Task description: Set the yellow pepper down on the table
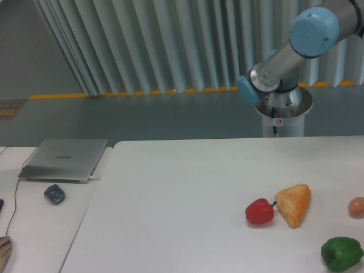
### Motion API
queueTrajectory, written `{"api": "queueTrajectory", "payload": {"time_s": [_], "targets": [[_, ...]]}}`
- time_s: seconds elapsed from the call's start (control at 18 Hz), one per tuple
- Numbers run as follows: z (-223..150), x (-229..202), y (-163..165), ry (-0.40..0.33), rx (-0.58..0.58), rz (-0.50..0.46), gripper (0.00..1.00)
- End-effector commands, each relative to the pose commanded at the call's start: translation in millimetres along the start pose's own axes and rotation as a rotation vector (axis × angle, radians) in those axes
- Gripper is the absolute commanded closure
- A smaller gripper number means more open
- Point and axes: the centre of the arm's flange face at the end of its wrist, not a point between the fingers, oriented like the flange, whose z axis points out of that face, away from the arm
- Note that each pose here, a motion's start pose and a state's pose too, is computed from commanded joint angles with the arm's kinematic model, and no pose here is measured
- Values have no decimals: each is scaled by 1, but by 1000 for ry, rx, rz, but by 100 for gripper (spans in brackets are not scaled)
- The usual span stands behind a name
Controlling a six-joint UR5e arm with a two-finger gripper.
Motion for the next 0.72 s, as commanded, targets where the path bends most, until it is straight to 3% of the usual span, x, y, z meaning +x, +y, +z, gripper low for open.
{"api": "queueTrajectory", "payload": {"time_s": [0.06,0.22,0.28,0.33,0.44,0.72], "targets": [[0,0,1,0,-1,0,0],[-1,-1,2,-2,1,7,13],[-1,-1,2,-2,1,7,30],[-2,-1,0,-3,2,8,39],[-6,-2,1,-8,2,8,48],[-16,5,-1,-4,5,9,56]]}}
